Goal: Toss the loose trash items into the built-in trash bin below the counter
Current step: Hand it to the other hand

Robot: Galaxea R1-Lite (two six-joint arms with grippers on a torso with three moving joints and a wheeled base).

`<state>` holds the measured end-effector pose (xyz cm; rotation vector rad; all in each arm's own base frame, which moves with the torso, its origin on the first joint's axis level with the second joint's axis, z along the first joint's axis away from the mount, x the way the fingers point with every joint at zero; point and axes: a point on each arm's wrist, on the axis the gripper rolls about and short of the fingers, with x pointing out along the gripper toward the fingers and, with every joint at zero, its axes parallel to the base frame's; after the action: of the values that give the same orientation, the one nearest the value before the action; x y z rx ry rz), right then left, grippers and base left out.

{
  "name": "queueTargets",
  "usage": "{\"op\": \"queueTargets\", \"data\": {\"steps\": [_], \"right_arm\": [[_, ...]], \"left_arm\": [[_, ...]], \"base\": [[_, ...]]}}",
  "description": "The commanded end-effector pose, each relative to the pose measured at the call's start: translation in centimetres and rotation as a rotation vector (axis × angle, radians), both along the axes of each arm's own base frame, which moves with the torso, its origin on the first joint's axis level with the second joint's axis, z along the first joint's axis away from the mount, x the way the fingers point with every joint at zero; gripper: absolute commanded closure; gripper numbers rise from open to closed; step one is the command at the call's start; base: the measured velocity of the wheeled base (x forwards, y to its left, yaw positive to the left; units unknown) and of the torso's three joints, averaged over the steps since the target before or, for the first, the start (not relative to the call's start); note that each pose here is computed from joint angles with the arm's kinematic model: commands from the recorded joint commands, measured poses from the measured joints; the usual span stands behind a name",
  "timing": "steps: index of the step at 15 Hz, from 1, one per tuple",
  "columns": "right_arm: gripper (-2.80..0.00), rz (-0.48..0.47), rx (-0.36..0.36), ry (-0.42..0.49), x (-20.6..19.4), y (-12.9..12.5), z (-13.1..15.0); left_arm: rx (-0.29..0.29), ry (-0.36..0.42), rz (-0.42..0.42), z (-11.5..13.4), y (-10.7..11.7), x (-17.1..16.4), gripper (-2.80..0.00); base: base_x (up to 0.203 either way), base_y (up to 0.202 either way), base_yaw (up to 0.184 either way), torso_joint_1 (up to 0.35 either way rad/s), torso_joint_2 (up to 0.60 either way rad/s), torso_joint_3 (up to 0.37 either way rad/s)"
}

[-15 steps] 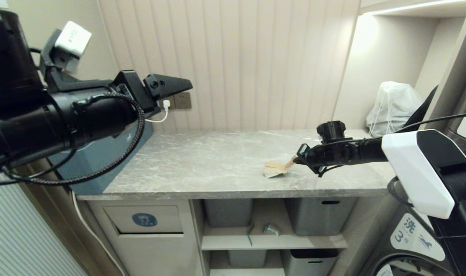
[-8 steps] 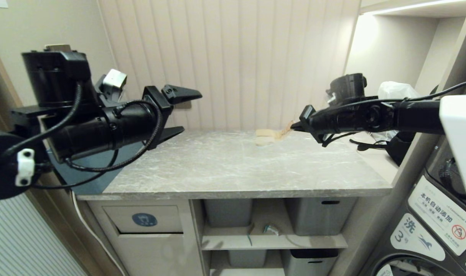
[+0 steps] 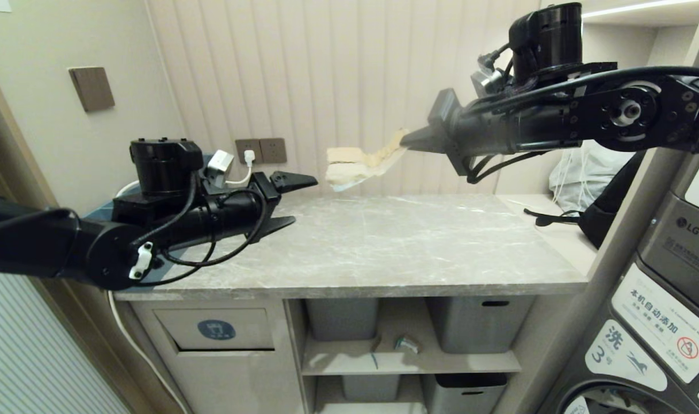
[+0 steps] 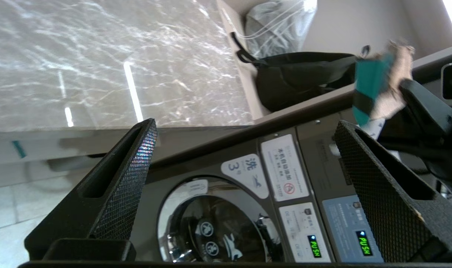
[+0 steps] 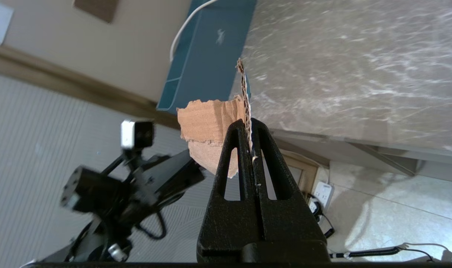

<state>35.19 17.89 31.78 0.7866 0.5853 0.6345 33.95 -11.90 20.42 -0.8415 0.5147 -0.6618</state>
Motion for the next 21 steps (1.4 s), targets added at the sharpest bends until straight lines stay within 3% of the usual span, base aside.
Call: {"op": "queueTargets", "data": {"steps": [1, 6, 9, 11, 14, 17, 21], "right_arm": [[0.0, 0.048, 0.013, -0.019, -1.7, 1.3, 1.0], [0.0, 0.058, 0.001, -0.005, -1.6, 1.8, 0.4], [0.0, 0.055, -0.003, 0.001, -1.3, 1.9, 0.1], [0.0, 0.056, -0.011, 0.008, -1.0, 2.1, -0.4], [0.0, 0.07, -0.013, 0.007, -1.2, 2.6, -0.4], [0.0, 0.074, -0.012, 0.002, -1.3, 2.7, -0.3], [0.0, 0.075, -0.003, -0.015, -2.0, 2.3, 0.5]], "left_arm": [[-0.014, -0.018, -0.005, -0.1, -0.2, 0.3, -2.8], [-0.034, -0.07, 0.006, 1.4, 0.3, -0.5, -2.8], [-0.039, -0.107, 0.062, 2.6, 1.5, -0.9, -2.8], [-0.077, -0.133, 0.064, 4.3, 1.5, -2.0, -2.8], [-0.124, -0.127, -0.017, 5.2, -0.8, -3.7, -2.8], [-0.123, -0.117, -0.08, 5.0, -2.8, -4.4, -2.8], [-0.11, -0.095, -0.086, 4.0, -3.5, -3.9, -2.8]], "base": [[0.0, 0.0, 0.0, 0.0, 0.0, 0.0], [0.0, 0.0, 0.0, 0.0, 0.0, 0.0], [0.0, 0.0, 0.0, 0.0, 0.0, 0.0], [0.0, 0.0, 0.0, 0.0, 0.0, 0.0], [0.0, 0.0, 0.0, 0.0, 0.0, 0.0], [0.0, 0.0, 0.0, 0.0, 0.0, 0.0], [0.0, 0.0, 0.0, 0.0, 0.0, 0.0]]}}
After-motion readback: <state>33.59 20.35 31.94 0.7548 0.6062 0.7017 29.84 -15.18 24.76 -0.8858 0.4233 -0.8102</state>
